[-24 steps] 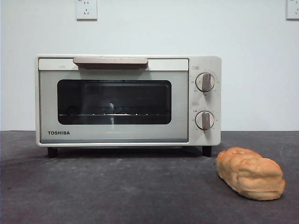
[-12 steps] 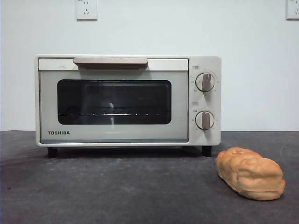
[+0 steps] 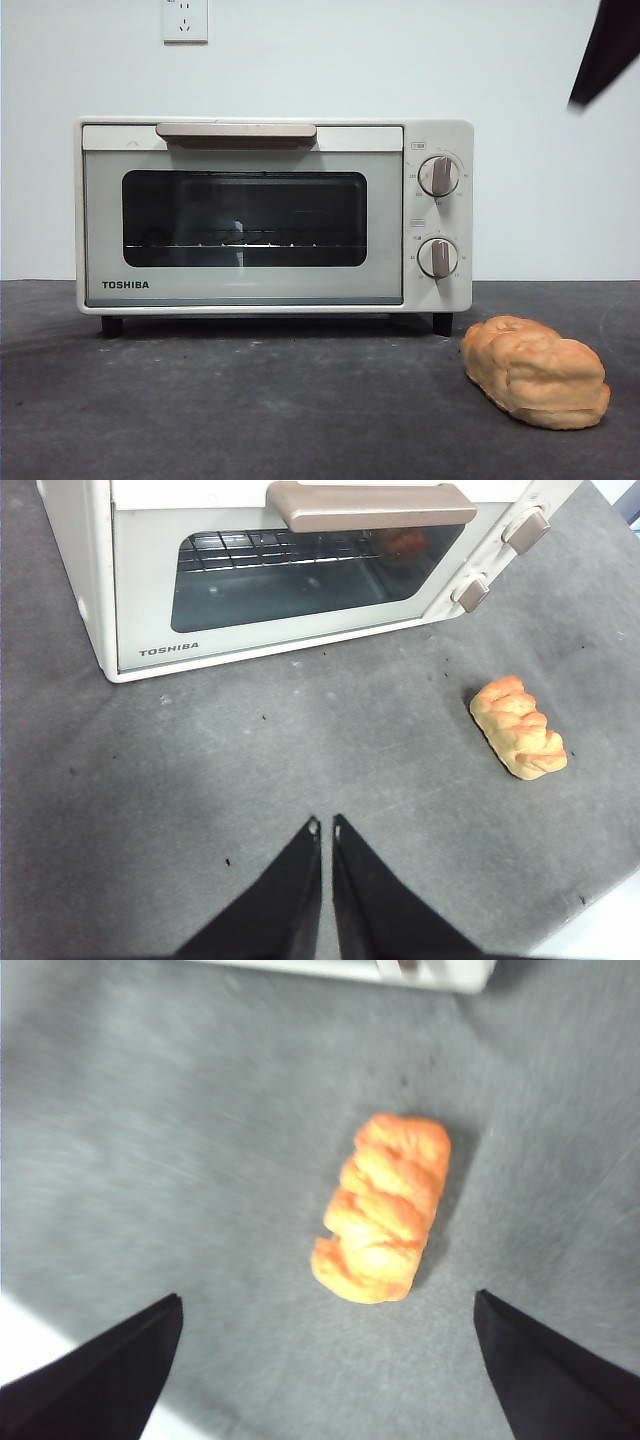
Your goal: The left arm flap open the oven, the right arm pick bread and place it into oven, the left arm flap close the oven
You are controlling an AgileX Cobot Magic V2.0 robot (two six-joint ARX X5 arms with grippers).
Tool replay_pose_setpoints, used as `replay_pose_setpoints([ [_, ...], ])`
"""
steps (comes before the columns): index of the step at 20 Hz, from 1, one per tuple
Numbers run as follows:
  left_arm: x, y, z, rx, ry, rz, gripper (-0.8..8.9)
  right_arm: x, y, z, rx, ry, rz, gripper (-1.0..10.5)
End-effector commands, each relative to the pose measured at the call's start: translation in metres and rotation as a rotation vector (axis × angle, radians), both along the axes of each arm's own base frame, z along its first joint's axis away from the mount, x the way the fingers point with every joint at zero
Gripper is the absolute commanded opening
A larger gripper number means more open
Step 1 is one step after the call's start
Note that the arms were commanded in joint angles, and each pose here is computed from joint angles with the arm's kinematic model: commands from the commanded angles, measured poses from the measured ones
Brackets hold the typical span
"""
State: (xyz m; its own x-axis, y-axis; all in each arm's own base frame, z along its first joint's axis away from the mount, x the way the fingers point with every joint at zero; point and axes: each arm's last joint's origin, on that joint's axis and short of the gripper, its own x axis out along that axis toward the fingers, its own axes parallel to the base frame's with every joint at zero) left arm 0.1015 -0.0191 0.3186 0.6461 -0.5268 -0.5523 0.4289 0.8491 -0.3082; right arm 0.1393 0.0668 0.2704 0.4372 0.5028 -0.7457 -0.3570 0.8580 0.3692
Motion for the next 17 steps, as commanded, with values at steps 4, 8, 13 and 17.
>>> replay_pose_setpoints([
  [4, 0.0, 0.0, 0.006, 0.004, -0.032, -0.008, 0.16, 0.015, 0.032, -0.035, -0.061, 0.023, -0.039, 4.7],
  [8, 0.0, 0.0, 0.006, 0.004, -0.032, -0.008, 0.16, 0.03, 0.053, -0.056, -0.135, 0.035, -0.054, 4.7],
  [13, 0.0, -0.001, 0.006, 0.004, -0.033, -0.014, 0.16, 0.046, 0.071, -0.084, -0.209, 0.059, -0.073, 4.7],
  [17, 0.0, -0.002, 0.006, 0.004, -0.033, -0.021, 0.16, 0.054, 0.076, -0.098, -0.258, 0.064, -0.1, 4.7],
])
